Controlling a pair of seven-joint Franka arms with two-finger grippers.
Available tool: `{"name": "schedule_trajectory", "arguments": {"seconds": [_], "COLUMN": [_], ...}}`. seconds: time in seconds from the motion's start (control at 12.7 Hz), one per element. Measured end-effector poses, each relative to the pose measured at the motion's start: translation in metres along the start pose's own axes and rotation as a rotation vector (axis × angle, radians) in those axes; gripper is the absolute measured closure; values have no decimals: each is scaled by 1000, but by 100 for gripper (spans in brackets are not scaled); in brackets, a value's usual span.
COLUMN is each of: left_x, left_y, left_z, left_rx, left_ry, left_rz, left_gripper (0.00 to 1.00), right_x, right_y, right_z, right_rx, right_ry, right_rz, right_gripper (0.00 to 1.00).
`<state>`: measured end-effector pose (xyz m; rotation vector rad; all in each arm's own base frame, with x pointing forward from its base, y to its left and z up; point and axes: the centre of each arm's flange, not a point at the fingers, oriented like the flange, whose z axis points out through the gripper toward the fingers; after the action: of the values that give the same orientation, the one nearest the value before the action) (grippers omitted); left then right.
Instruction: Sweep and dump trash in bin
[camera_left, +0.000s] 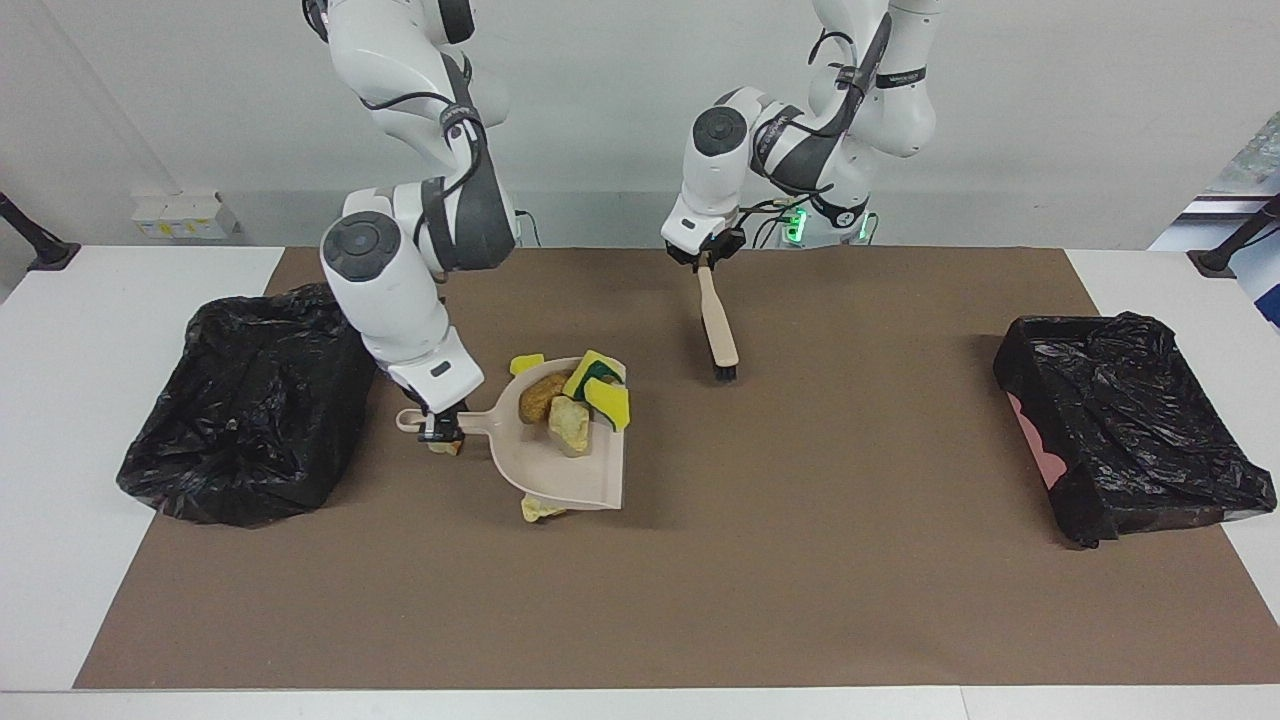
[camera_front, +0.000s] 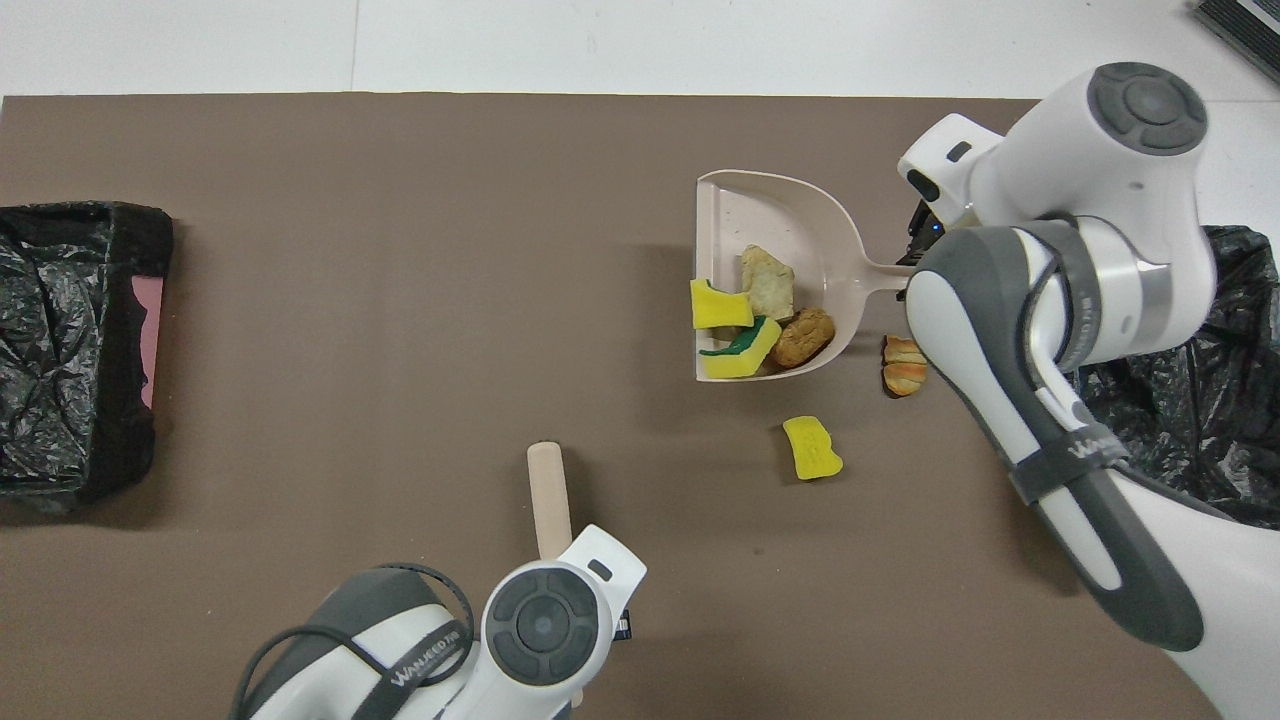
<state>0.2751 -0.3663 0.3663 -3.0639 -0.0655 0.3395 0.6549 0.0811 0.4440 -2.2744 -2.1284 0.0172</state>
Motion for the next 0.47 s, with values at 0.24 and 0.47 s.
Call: {"name": "schedule_trajectory", "arguments": {"seconds": [0.24,0.47], "left_x": [-32,-45], "left_y": [8,12], "left_z": [10,22], "left_rx": [-24,-33], "left_ry": [26,31], "left_rz": [38,47], "left_gripper": [74,74], "right_x": [-59,-127], "right_y": [1,-5], "right_z": [-15,-38], "right_rx": [8,7], "right_ry": [2,-8], "right_rz": [-8,-16], "right_gripper": [67,67]}}
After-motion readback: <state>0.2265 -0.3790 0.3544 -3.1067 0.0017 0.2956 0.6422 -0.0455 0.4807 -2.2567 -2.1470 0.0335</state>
